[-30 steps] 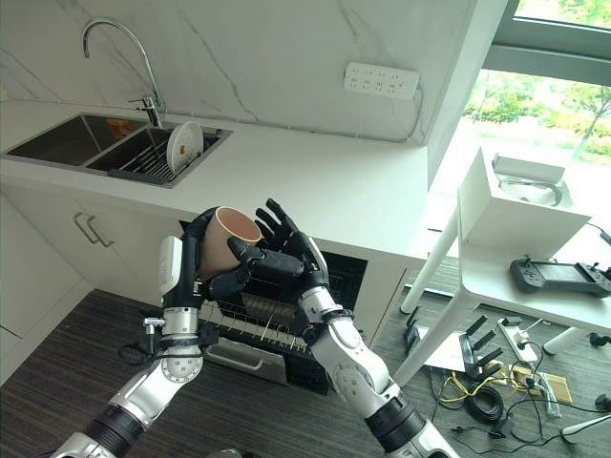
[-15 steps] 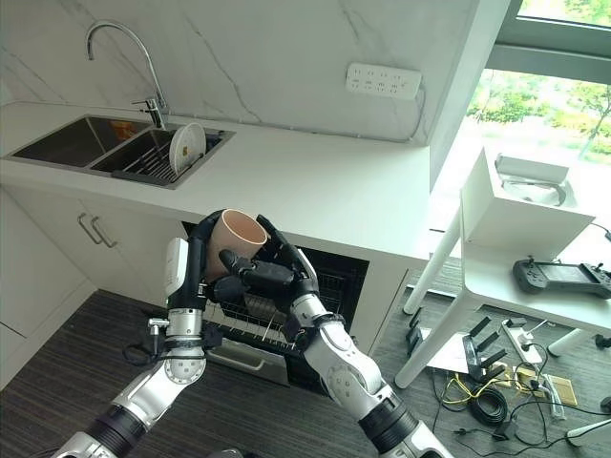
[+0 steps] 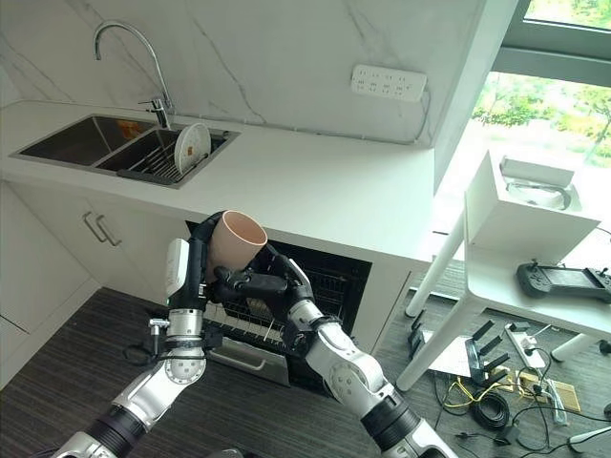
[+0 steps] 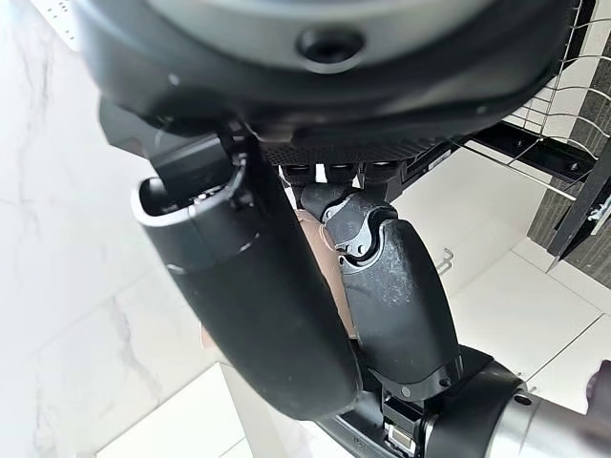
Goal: Place the dishes in the dishwasher.
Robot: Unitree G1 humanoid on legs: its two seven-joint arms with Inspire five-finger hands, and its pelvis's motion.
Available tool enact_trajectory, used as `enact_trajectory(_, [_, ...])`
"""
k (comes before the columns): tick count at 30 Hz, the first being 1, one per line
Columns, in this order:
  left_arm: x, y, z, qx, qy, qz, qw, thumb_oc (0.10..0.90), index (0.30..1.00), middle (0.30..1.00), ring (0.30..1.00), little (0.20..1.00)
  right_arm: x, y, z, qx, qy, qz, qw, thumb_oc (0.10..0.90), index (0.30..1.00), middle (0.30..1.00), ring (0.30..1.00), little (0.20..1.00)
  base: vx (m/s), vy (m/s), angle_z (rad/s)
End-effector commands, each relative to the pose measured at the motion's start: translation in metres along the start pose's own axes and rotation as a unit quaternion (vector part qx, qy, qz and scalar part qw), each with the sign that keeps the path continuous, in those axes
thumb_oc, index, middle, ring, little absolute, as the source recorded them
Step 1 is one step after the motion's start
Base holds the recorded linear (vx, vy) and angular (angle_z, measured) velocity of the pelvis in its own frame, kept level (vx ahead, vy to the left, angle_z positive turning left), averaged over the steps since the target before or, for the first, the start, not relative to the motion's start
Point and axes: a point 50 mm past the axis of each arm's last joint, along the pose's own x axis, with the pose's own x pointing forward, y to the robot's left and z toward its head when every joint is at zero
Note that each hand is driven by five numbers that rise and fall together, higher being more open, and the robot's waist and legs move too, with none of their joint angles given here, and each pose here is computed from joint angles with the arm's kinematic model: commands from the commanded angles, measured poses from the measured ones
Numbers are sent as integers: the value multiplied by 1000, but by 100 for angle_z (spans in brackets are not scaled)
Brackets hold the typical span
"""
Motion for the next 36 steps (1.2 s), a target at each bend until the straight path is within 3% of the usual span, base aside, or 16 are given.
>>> enact_trajectory(1, [37,-7,55,-60,-140,-7,988,400,300,300,300,300,26,56,40,-11,-77,131,988,800,900,900,900,900,29,7,5])
enact_trajectory(17, [29,-33,60,-109,-115,-49,986,400,300,300,300,300,39,78,66,2,-152,136,979,800,900,900,900,900,9,6,5])
enact_trajectory(29, [24,-43,71,-213,-107,-75,968,400,300,300,300,300,36,80,88,52,-239,125,962,800,900,900,900,900,0,2,2])
enact_trajectory(36, [22,-48,77,-147,-147,-95,974,400,300,300,300,300,36,76,86,143,-226,122,956,800,900,900,900,900,0,0,0])
